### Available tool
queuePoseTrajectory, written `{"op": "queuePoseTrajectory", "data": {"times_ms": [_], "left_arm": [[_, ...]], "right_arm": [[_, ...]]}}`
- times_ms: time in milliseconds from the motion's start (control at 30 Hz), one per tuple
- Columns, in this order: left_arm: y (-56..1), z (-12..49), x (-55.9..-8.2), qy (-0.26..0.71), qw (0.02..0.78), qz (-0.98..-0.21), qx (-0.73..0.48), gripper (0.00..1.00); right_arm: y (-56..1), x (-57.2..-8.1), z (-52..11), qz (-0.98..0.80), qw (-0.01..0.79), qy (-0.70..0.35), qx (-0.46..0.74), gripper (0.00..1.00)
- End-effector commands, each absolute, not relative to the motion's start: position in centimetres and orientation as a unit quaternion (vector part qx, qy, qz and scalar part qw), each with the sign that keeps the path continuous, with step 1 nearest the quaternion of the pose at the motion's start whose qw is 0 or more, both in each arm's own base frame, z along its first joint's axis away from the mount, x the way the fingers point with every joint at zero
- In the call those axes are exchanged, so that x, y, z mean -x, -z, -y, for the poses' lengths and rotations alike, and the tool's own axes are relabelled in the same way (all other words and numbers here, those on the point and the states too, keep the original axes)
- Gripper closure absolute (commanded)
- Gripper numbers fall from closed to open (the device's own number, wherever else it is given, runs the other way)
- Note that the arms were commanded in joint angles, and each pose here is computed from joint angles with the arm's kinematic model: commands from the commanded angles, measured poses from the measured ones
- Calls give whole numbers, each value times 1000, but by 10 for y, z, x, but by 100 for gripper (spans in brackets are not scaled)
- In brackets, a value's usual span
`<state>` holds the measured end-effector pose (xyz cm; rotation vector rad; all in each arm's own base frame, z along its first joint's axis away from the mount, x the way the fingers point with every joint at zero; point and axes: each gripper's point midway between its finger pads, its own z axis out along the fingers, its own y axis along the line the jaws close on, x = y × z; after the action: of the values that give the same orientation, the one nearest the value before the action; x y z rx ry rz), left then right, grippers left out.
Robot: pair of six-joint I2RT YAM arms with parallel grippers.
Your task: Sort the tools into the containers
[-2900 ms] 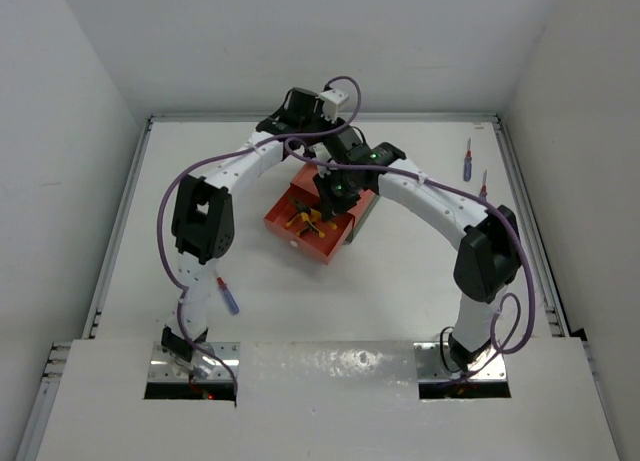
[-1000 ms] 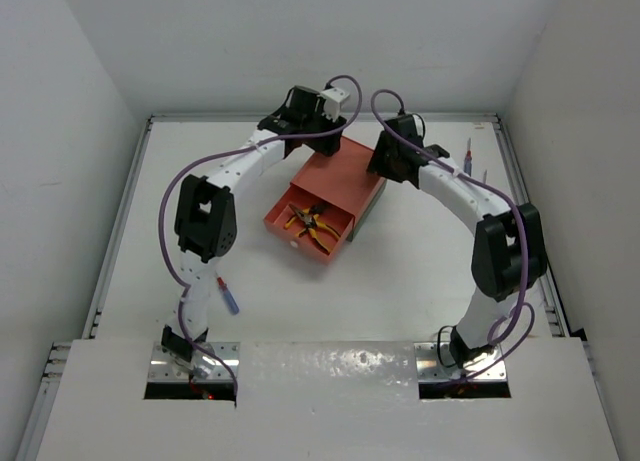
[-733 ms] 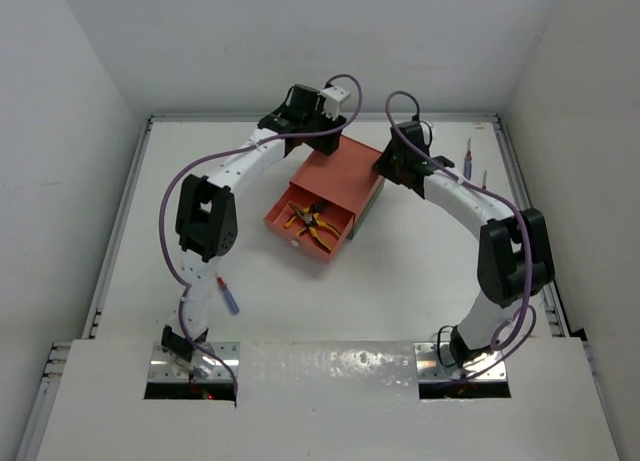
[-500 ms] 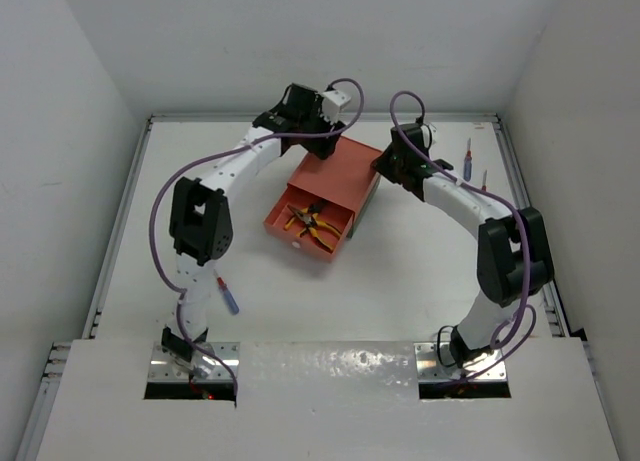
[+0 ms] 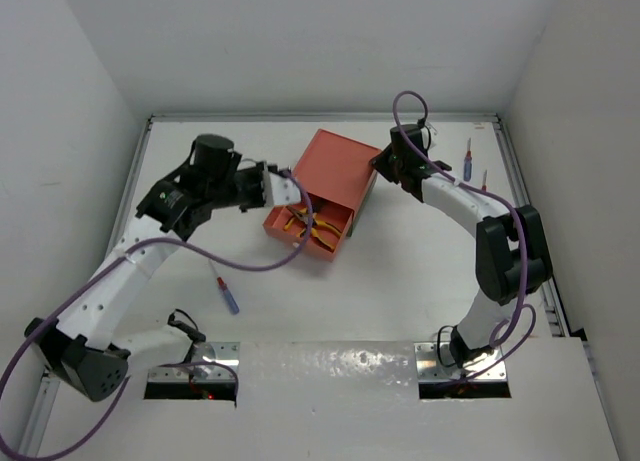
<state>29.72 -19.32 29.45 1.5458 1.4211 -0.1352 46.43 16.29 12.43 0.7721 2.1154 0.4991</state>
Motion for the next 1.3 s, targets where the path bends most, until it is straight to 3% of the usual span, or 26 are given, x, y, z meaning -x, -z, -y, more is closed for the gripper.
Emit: {"op": "queuePoseTrajectory", "data": {"times_ms": [0, 67, 300, 667, 900, 1267], "left_arm": [[-206, 188, -250, 103, 392, -556, -725, 79], [-183, 182, -240, 101, 368, -547, -745, 85], [-136, 186, -228, 129, 320, -535, -771, 87], [-92, 197, -289, 75, 330, -596, -728, 73], [-140, 234, -353, 65, 427, -613, -661, 69], [-140, 263, -410, 94, 453, -697, -548, 61]], "right_arm": [[-48, -415, -157, -894, 300, -128, -306, 78], [-51, -415, -157, -893, 303, -128, -308, 78], [-64, -420, -153, -888, 320, -125, -306, 78], [-61, -421, -163, -895, 309, -142, -288, 78], [-54, -418, -165, -908, 299, -138, -260, 79], [-49, -415, -170, -911, 292, -152, -249, 79]]}}
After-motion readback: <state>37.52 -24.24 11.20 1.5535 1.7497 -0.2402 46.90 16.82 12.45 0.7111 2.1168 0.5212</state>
